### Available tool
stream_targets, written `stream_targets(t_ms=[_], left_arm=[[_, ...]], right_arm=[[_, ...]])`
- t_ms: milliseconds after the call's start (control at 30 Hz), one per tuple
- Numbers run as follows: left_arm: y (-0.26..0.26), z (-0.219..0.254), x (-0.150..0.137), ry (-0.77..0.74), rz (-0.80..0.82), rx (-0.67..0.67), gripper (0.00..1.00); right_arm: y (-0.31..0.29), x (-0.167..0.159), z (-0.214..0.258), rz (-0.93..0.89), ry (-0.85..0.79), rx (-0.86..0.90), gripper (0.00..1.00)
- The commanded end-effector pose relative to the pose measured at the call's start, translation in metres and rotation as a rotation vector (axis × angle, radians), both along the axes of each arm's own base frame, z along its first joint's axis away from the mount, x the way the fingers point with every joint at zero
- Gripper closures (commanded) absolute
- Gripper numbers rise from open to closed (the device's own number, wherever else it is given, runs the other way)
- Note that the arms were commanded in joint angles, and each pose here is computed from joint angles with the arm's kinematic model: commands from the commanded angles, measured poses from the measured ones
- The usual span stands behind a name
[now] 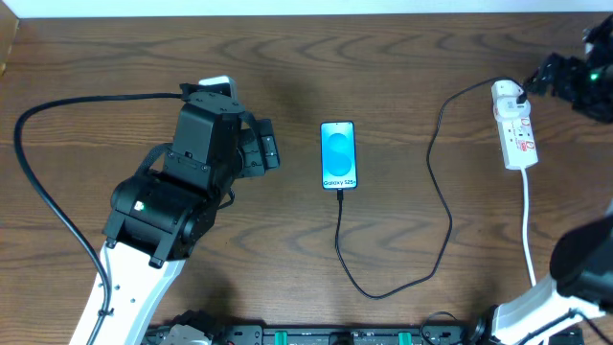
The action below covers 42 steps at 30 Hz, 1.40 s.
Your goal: Plug charger to phone and switch on socket
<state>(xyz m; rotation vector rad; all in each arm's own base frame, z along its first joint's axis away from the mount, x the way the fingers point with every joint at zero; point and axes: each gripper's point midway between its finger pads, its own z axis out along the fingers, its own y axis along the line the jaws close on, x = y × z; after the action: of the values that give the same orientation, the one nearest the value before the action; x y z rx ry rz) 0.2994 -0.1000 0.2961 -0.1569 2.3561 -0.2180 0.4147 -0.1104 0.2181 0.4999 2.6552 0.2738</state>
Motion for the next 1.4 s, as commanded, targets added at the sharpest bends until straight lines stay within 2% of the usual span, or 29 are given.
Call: stream_targets(t_ms=[0, 1100, 1367], left_arm=[[0.005, 0.001, 0.002, -0.005, 0.009, 0.02, 0.1], [0.005, 0.0, 0.001, -0.004, 0.009, 0.02, 0.1], [0.012, -0.036, -0.013, 0.057, 0.011, 0.049, 0.1]], right_arm=[[0.008, -0.002, 0.022, -0.007, -0.06, 0.024, 0.01], [0.008, -0.005, 0.029, -0.008, -0.074, 0.014, 0.01], [0.008, -0.005, 0.029, -0.008, -0.074, 0.014, 0.01]])
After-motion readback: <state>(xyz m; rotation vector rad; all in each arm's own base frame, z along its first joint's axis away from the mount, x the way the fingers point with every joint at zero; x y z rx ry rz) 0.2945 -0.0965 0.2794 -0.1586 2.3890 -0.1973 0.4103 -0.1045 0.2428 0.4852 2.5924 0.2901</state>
